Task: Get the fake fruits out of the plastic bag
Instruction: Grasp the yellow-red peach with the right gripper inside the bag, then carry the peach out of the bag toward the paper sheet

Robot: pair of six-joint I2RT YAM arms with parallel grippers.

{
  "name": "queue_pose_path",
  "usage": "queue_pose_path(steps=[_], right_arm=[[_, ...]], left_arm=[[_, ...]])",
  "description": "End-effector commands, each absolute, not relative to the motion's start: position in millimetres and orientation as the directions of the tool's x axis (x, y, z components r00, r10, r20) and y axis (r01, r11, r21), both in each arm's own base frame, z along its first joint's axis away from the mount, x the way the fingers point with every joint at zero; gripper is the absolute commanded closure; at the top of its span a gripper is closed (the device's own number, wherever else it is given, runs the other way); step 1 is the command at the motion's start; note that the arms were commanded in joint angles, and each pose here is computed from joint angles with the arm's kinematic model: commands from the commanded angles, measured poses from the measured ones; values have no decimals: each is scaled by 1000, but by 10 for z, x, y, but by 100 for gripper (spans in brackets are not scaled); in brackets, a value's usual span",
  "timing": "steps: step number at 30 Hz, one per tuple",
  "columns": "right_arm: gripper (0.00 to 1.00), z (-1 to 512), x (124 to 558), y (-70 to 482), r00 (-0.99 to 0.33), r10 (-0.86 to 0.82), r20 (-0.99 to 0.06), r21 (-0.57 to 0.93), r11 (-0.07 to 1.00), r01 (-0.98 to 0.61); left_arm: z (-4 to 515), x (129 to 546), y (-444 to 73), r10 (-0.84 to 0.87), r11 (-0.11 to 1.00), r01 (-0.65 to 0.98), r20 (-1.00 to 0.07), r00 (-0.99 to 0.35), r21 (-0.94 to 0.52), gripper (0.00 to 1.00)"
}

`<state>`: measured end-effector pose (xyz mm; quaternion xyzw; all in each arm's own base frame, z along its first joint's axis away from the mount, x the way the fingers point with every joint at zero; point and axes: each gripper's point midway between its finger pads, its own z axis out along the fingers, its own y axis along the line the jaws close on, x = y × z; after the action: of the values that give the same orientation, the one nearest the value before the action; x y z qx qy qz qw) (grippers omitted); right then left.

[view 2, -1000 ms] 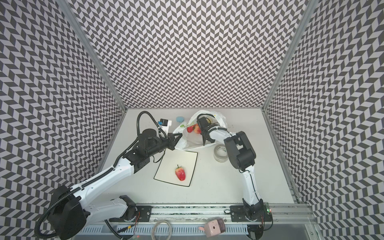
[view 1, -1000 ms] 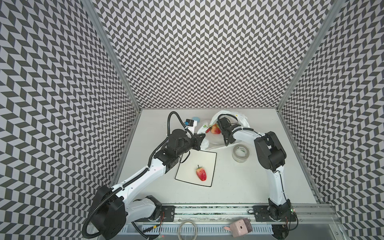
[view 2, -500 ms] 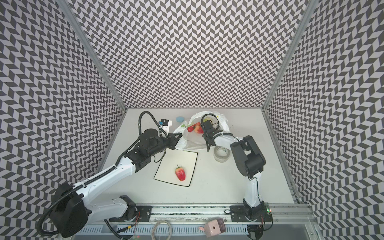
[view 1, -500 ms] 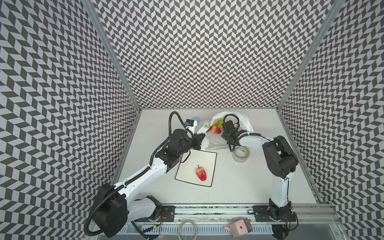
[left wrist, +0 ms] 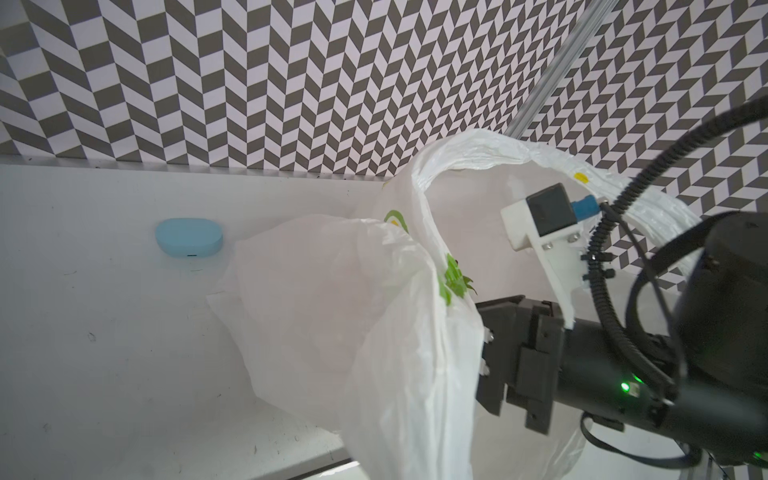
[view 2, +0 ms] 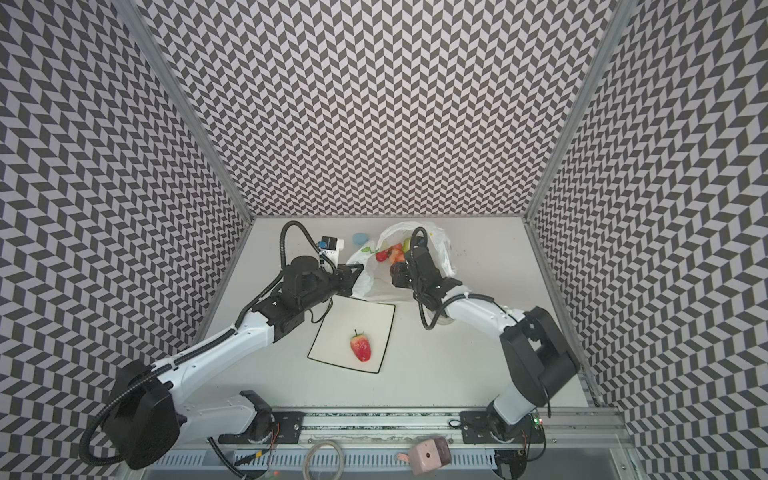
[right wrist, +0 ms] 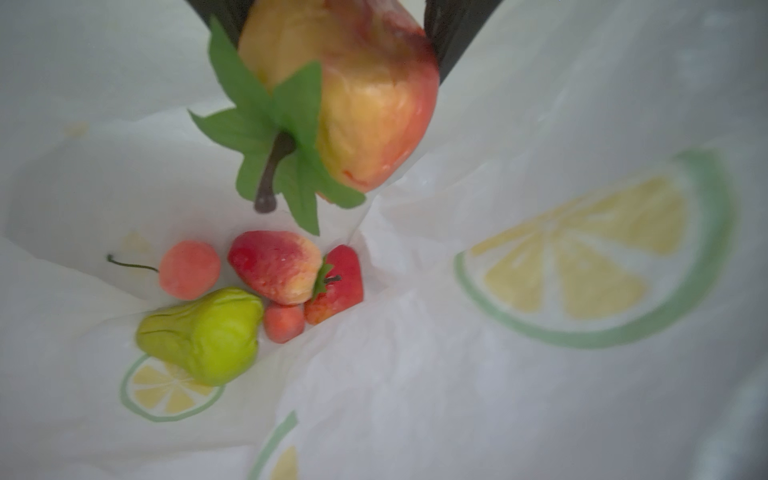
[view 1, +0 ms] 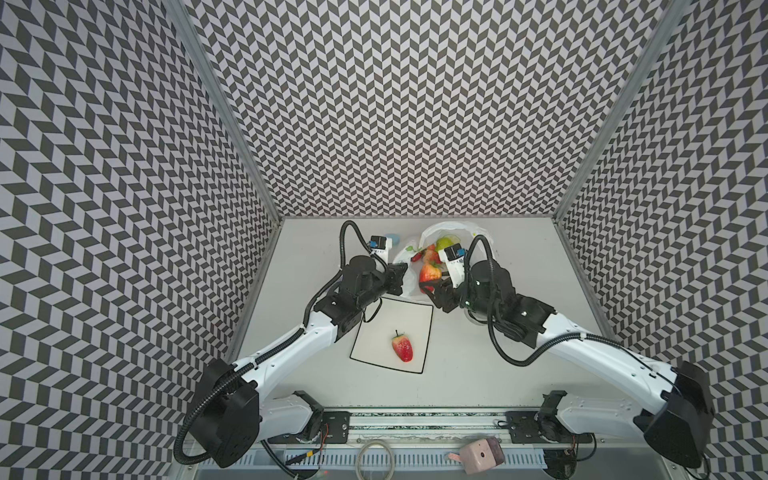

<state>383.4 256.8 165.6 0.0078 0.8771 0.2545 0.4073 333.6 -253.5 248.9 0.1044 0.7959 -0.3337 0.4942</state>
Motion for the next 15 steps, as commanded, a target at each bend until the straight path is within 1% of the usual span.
queue_pose_path(steps=[1,8,15], right_arm=[[69,2198,3661,2758,-574,153,-804,439,804,-401],[69,2547,3137,2865,-511,3,-859,340,751,-567],[70,2567,2493,3041,-426,-178,-887,211,664,-718]], left_arm=[[2674,3415,-2525,-207,757,486,-865,-457,-437,100],[2690,3432,-2525,-210,758,484,-866,-454,-438,100],[2709,3426,-2522,-207,756,490,-870,-448,-433,100]])
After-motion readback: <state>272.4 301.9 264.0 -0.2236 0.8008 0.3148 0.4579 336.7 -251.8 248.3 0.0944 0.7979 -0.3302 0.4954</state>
